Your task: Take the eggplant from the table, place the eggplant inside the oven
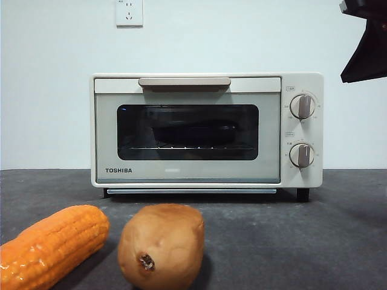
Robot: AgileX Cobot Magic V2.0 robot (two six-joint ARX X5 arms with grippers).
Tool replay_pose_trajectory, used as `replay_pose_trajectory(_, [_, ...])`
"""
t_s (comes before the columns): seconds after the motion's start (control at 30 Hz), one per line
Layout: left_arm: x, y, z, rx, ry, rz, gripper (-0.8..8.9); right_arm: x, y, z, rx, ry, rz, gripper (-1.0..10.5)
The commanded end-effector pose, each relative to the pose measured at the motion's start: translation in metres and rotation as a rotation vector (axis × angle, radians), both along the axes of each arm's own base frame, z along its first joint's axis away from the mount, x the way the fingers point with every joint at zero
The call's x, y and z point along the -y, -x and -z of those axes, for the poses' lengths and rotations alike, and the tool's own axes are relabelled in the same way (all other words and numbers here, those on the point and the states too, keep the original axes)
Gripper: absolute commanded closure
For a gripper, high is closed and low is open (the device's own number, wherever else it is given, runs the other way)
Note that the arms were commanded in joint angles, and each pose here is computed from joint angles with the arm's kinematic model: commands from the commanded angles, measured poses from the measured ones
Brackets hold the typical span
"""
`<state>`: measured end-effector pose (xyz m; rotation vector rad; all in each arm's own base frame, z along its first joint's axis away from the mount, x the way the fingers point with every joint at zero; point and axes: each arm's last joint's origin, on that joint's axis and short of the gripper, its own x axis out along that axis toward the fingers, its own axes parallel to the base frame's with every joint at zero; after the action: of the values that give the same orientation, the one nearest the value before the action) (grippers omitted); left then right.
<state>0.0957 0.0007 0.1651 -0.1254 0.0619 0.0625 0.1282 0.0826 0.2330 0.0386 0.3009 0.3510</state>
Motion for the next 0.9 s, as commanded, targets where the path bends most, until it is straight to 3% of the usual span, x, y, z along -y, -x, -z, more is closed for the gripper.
replay_pose_trajectory(0.03, [0.000, -0.001, 0.012, -0.051, -0.012, 0.001, 8.10, -0.001, 0.000, -0.002, 0.005, -0.018, 0.001, 9.4])
replay_pose_trajectory(0.13, [0.000, 0.000, 0.018, -0.119, -0.013, 0.001, 8.10, -0.001, 0.000, -0.002, 0.006, -0.018, 0.002, 9.4])
replay_pose_trajectory(0.67, [0.000, 0.000, 0.018, -0.117, -0.013, 0.002, 8.10, 0.001, 0.003, -0.003, 0.012, -0.017, 0.000, 9.4])
replay_pose_trajectory(0.77, [0.000, 0.000, 0.018, -0.118, -0.013, 0.002, 8.10, 0.017, 0.012, -0.014, 0.149, 0.087, 0.110, 9.4])
replay_pose_trajectory(0.9, [0.000, 0.000, 0.018, -0.118, -0.013, 0.002, 8.10, 0.040, 0.026, -0.029, 0.276, 0.029, 0.246, 9.4])
